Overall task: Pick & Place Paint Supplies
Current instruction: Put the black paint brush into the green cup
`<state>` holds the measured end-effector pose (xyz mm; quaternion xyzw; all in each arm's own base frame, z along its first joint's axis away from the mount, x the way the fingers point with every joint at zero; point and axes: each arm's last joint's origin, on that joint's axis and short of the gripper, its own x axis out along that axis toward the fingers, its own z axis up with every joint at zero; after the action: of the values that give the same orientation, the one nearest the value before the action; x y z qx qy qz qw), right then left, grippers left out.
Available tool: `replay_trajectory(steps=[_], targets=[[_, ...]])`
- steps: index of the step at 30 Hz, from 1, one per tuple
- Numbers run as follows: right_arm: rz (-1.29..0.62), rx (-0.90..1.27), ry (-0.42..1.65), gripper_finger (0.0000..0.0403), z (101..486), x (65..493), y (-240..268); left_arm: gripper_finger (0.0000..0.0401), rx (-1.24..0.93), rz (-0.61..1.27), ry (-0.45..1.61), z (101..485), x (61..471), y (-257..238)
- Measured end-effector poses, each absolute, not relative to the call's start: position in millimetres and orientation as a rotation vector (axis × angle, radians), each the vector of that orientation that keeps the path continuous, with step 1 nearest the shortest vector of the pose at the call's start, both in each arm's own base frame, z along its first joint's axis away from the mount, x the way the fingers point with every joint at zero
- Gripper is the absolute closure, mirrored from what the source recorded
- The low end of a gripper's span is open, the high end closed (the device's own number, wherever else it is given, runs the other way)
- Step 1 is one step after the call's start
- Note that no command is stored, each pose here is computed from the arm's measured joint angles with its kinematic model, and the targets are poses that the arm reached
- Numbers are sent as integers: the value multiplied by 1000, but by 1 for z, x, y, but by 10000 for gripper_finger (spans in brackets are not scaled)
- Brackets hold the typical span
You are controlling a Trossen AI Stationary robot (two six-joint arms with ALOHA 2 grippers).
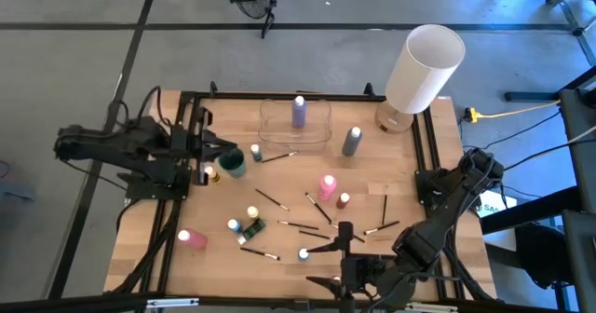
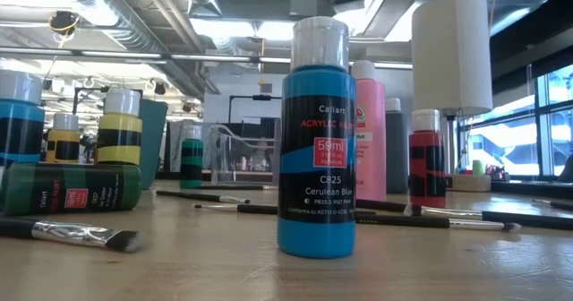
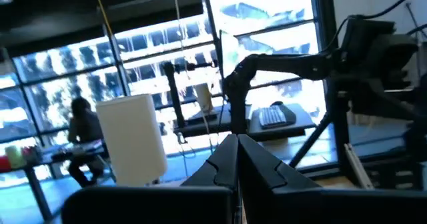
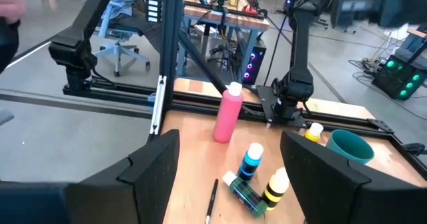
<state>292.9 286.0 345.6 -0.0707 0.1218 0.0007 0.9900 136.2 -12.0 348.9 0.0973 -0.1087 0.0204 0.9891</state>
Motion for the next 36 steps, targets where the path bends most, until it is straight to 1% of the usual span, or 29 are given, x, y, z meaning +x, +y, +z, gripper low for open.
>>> replay_trajectory(steps=[8, 14, 20, 24, 36], targets=[[1, -146, 249, 139, 344, 294, 287, 400, 208, 151, -437, 291, 119, -8], [1, -151, 254, 139, 343, 293, 287, 400, 129, 317, -536, 255, 101, -1], [1, -151, 254, 139, 343, 293, 287, 400, 37, 437, -558, 224, 92, 3], [1, -151, 254, 139, 343, 293, 287, 400, 36, 468, -478, 217, 94, 4], [1, -151, 254, 139, 343, 293, 287, 400, 31, 460, -472, 216, 94, 4]])
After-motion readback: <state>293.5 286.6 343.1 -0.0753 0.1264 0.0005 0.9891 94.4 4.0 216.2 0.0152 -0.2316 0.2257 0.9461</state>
